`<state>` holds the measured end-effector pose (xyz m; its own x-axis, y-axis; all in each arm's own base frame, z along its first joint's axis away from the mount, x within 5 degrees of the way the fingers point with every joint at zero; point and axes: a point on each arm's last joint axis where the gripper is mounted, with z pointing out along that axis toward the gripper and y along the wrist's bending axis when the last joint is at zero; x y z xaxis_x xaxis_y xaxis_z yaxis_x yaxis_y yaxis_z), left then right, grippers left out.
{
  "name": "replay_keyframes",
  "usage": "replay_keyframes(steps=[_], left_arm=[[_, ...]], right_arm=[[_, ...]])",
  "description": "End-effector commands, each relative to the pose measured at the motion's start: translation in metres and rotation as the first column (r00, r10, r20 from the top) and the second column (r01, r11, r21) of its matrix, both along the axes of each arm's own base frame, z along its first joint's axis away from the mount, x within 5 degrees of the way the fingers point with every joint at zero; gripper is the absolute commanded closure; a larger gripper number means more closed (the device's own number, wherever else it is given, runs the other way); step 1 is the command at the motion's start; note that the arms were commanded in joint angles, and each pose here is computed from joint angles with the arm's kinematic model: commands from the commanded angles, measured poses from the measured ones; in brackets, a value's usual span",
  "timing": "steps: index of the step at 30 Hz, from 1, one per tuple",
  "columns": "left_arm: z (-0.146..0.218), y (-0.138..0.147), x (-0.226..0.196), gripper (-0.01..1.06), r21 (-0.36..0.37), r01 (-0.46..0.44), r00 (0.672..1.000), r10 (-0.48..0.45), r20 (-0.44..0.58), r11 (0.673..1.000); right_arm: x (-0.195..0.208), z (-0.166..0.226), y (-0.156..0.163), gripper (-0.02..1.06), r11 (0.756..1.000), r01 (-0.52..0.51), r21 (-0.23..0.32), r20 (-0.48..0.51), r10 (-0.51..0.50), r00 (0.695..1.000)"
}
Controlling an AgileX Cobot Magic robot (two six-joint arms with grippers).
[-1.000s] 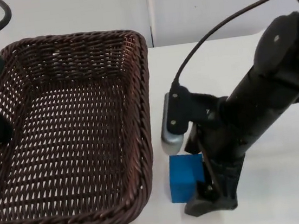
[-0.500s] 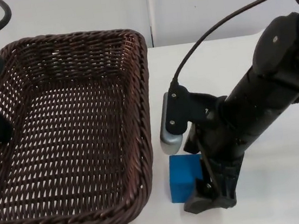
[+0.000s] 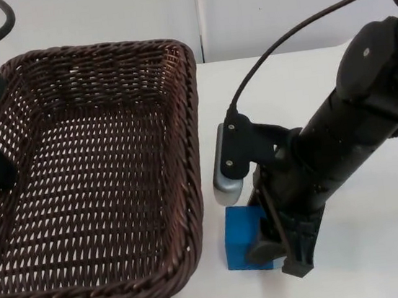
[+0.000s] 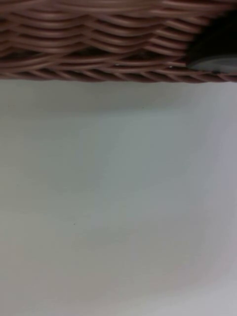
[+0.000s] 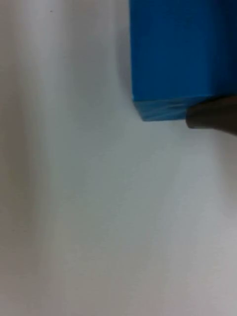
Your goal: Pick up the basket with the left hand and place the largest block into the basket with the right hand.
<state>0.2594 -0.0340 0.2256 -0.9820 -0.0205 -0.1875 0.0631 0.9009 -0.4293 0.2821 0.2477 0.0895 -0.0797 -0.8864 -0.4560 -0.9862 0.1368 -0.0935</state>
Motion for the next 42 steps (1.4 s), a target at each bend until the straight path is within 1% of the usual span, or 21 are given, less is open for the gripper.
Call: replay_keyframes(steps=[1,2,3,5,9,11,13,15,17,18,19,20,22,26,29,33,35,36,39,40,42], left_arm=[[0.004,-0.001,-0.001,1.05,-0.018,-0.008,1.0,0.009,0.013,1.0],[0.004,-0.001,-0.001,1.05,-0.018,-0.008,1.0,0.009,0.013,1.0],[0.004,-0.001,-0.001,1.05,-0.018,-0.008,1.0,0.009,0.013,1.0],[0.004,-0.001,-0.001,1.05,-0.018,-0.008,1.0,0.009,0.013,1.0],[0.004,-0.001,-0.001,1.05,-0.018,-0.008,1.0,0.009,0.013,1.0],[0.004,-0.001,-0.001,1.05,-0.016,-0.008,1.0,0.008,0.013,1.0],[0.004,-0.001,-0.001,1.05,-0.013,-0.006,1.0,0.006,0.013,1.0],[0.004,0.0,-0.001,1.05,-0.011,-0.005,1.0,0.005,0.013,1.0],[0.004,0.0,-0.002,1.05,-0.01,-0.003,1.0,0.003,0.012,1.0],[0.004,0.0,-0.002,1.05,-0.01,-0.003,1.0,0.003,0.012,1.0],[0.004,0.0,-0.002,1.05,-0.008,-0.002,1.0,0.002,0.012,1.0],[0.004,0.0,-0.002,1.05,-0.008,-0.002,1.0,0.002,0.012,1.0],[0.004,0.0,-0.002,1.05,-0.001,0.002,1.0,-0.002,0.011,1.0],[0.004,0.0,-0.002,1.05,-0.001,0.002,1.0,-0.002,0.011,1.0],[0.004,0.0,-0.002,1.05,-0.001,0.002,1.0,-0.002,0.011,1.0],[0.004,0.0,-0.002,1.05,-0.001,0.002,1.0,-0.002,0.011,1.0],[0.004,0.0,-0.002,1.05,-0.001,0.002,1.0,-0.002,0.011,1.0],[0.004,0.0,-0.002,1.05,-0.001,0.002,1.0,-0.002,0.011,1.0],[0.004,0.0,-0.002,1.05,-0.001,0.002,1.0,-0.002,0.011,1.0],[0.004,0.0,-0.002,1.05,-0.001,0.002,1.0,-0.002,0.011,1.0],[0.004,0.0,-0.002,1.05,-0.001,0.001,1.0,-0.001,0.013,1.0]], right_arm=[[-0.001,0.002,0.002,0.88,1.0,-0.011,0.004,0.0,0.011,1.0],[-0.001,0.002,0.002,0.93,1.0,-0.011,0.004,0.0,0.011,1.0],[-0.001,0.002,0.002,0.93,1.0,-0.011,0.004,0.0,0.011,1.0],[-0.001,0.002,0.002,1.04,1.0,-0.011,0.006,0.002,0.011,1.0],[-0.001,0.009,0.002,1.05,1.0,-0.024,0.014,0.007,0.024,1.0],[-0.005,0.016,0.003,1.05,0.999,-0.036,0.025,-0.017,0.037,0.999],[-0.008,0.023,0.001,1.05,0.998,-0.058,0.018,-0.028,0.058,0.998],[-0.009,0.026,0.0,1.05,0.999,-0.046,0.013,-0.036,0.047,0.998],[-0.009,0.035,-0.004,1.05,1.0,-0.025,-0.014,-0.029,0.025,0.999],[-0.01,0.038,-0.006,1.05,1.0,-0.006,-0.025,-0.042,0.005,0.999],[-0.012,0.039,-0.009,1.05,0.999,-0.004,-0.047,-0.049,0.002,0.999],[-0.012,0.039,-0.009,1.05,0.999,-0.004,-0.047,-0.049,0.002,0.999],[-0.016,0.044,-0.015,1.05,0.996,-0.016,-0.083,-0.05,0.012,0.999],[-0.025,0.048,-0.026,1.05,0.995,0.0,-0.098,-0.047,-0.005,0.999],[-0.032,0.053,-0.033,1.05,0.995,0.011,-0.097,-0.06,-0.017,0.998],[-0.038,0.079,-0.053,1.05,0.995,0.056,-0.078,-0.091,-0.063,0.994],[-0.04,0.086,-0.056,1.05,0.996,0.057,-0.07,-0.095,-0.064,0.993],[-0.042,0.094,-0.058,1.05,0.996,0.059,-0.06,-0.09,-0.065,0.994],[-0.047,0.118,-0.064,1.05,0.997,0.072,-0.041,-0.031,-0.074,0.997],[-0.047,0.118,-0.064,1.05,0.997,0.072,-0.041,-0.031,-0.074,0.997],[-0.051,0.132,-0.068,1.05,0.994,0.103,-0.026,0.0,-0.103,0.995]])
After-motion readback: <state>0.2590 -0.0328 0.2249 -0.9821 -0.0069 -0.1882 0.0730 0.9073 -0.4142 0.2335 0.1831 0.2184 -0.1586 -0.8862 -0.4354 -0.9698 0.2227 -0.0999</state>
